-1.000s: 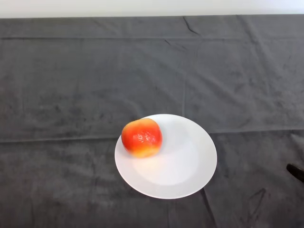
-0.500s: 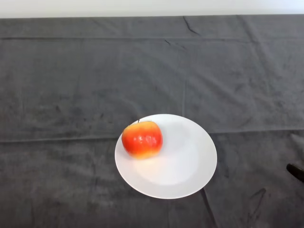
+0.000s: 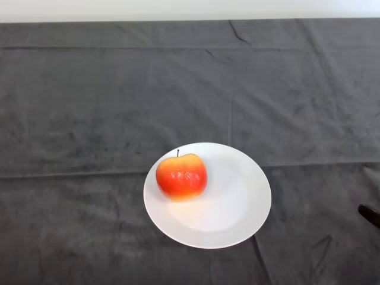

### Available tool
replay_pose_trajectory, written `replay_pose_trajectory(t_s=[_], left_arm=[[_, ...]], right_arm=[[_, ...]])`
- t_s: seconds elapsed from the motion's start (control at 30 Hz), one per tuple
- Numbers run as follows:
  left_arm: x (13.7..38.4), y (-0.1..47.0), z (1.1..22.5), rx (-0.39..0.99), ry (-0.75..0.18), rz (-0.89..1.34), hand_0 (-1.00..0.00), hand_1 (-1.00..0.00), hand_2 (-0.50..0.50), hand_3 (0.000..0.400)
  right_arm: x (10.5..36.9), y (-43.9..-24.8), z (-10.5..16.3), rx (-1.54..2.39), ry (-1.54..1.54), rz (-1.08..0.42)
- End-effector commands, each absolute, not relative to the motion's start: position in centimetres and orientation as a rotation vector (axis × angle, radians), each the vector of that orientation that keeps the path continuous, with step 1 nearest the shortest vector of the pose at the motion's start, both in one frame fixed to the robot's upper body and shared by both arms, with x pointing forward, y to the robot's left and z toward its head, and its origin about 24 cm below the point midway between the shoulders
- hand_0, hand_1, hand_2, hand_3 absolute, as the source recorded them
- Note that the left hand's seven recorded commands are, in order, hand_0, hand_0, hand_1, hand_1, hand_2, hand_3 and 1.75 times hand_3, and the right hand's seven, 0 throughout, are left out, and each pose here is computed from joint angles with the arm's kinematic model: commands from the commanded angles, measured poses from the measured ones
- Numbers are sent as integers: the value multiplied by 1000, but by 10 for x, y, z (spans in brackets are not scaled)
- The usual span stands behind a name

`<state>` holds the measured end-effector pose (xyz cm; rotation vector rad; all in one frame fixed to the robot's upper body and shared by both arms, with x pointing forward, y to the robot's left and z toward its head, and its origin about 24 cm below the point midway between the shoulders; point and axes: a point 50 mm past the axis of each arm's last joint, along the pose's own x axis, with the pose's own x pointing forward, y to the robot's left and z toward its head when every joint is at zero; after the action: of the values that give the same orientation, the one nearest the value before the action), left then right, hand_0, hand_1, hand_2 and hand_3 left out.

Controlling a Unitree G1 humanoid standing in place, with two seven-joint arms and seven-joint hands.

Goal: Move the apple to the plate

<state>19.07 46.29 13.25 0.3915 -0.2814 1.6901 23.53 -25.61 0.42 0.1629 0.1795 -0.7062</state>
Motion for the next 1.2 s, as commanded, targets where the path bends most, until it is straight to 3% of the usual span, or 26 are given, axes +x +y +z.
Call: replay_pose_trajectory(t_s=[0.03,1.2], left_arm=[[186,474,156,448,-318,1693,0,0,0,0],[187,474,155,443,-314,1681,0,0,0,0]], right_arm=[[225,-255,-13,176,267,-725],[225,-255,-13,176,267,-725]])
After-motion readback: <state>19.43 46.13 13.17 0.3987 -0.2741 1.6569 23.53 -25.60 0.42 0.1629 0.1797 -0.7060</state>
